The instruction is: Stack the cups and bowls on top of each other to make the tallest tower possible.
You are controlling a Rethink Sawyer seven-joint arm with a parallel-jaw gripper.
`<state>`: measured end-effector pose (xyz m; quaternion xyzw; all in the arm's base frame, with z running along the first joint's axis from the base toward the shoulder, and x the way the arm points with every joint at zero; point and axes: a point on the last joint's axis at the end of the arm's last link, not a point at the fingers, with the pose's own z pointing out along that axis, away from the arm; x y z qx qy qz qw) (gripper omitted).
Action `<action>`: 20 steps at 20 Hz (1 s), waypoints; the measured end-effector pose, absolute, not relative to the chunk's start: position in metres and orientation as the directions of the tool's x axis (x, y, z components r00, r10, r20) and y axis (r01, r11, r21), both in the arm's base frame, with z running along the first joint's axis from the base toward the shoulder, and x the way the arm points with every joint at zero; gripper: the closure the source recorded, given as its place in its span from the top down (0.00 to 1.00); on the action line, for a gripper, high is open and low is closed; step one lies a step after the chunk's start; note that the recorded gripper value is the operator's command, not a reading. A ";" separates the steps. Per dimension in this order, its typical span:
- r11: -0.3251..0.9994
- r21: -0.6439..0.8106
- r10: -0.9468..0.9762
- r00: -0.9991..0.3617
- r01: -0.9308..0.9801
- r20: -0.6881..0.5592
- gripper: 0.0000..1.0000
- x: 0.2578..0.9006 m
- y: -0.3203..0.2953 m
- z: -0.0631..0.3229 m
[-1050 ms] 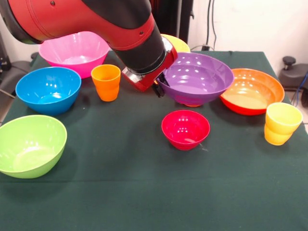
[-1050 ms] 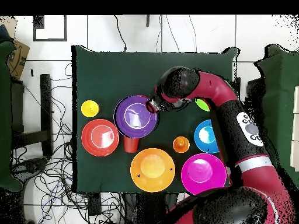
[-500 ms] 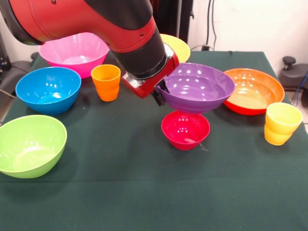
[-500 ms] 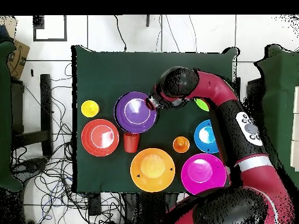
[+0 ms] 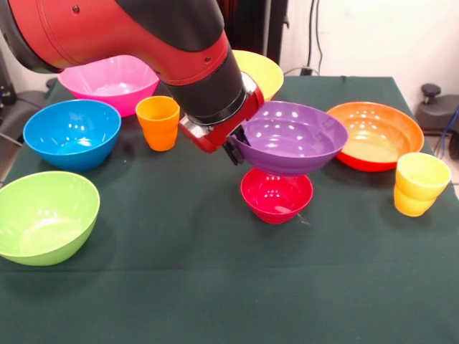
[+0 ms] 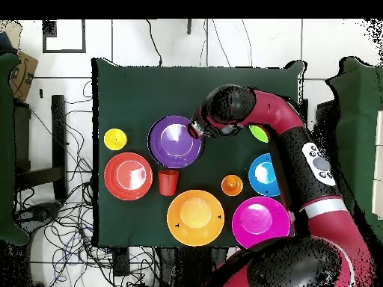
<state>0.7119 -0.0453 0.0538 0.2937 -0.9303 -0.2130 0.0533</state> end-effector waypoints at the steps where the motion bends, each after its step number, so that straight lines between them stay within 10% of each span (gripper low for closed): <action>1: 0.737 0.427 -0.569 -0.822 -0.524 -0.026 0.00 0.712 -0.045 0.054; 20: 0.748 0.390 -0.557 -0.827 -0.537 -0.071 0.00 0.720 -0.045 0.048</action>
